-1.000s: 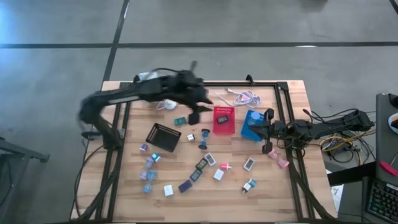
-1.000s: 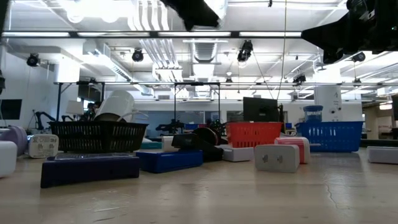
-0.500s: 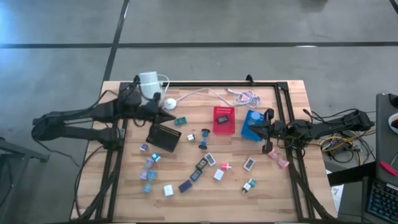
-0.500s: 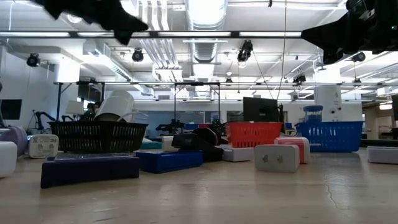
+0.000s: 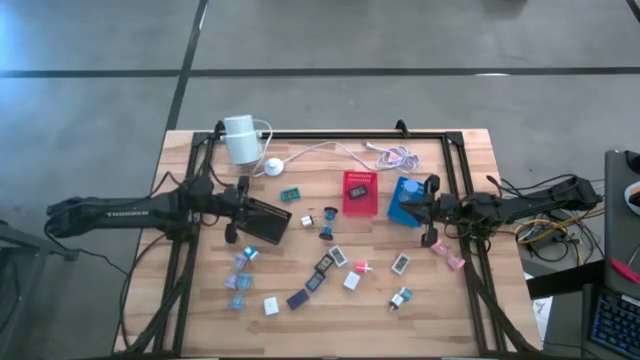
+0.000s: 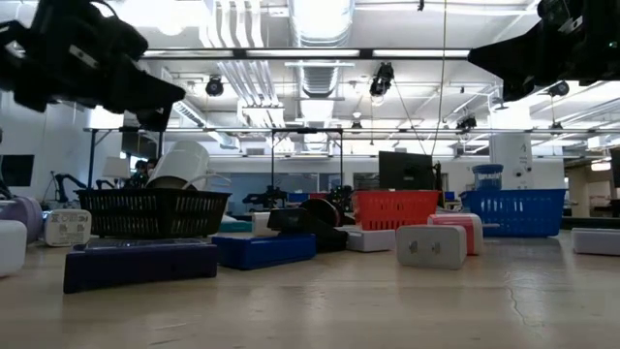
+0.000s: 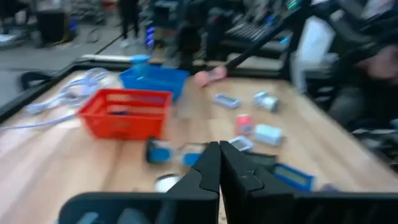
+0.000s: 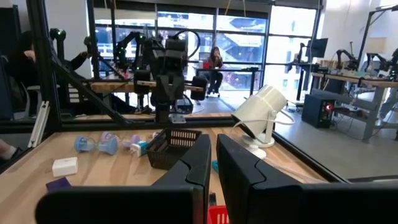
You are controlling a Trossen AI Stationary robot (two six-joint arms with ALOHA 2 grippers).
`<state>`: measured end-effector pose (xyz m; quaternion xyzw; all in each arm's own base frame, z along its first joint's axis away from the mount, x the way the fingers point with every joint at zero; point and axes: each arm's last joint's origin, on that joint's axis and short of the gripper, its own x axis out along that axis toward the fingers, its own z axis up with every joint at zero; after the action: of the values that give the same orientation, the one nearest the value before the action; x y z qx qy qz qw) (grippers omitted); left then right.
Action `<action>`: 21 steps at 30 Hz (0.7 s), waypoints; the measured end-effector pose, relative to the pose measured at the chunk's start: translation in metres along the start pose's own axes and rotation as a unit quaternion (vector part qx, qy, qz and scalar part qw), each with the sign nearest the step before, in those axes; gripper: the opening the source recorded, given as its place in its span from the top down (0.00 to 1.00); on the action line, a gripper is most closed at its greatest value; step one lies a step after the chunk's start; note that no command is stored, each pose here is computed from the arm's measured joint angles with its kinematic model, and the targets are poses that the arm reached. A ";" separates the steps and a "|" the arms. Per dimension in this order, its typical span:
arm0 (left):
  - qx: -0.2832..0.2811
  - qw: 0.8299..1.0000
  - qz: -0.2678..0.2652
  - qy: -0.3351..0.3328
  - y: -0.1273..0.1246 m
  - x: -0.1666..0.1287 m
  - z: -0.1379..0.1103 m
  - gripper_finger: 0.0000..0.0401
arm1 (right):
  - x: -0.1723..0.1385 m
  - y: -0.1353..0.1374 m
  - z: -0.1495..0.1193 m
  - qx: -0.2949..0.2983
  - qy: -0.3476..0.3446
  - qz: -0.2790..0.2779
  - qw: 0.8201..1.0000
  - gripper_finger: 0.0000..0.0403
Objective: Pick & Place Office items
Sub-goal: Put the violet charger adaptor into the black bin
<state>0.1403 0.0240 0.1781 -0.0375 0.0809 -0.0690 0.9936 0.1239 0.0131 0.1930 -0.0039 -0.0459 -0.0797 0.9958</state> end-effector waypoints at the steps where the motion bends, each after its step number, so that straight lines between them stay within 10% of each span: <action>1: -0.003 1.000 -0.002 -0.009 0.000 -0.001 -0.002 0.99 | 0.000 0.000 -0.001 -0.001 0.003 0.000 1.000 0.94; 21: -0.048 0.999 0.003 0.014 -0.002 -0.004 0.001 0.97 | 0.002 0.001 -0.002 -0.003 0.008 0.000 1.000 0.94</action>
<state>0.1360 0.0229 0.1795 -0.0835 0.0978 -0.0624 0.9897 0.1257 0.0134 0.1911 -0.0064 -0.0376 -0.0797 0.9961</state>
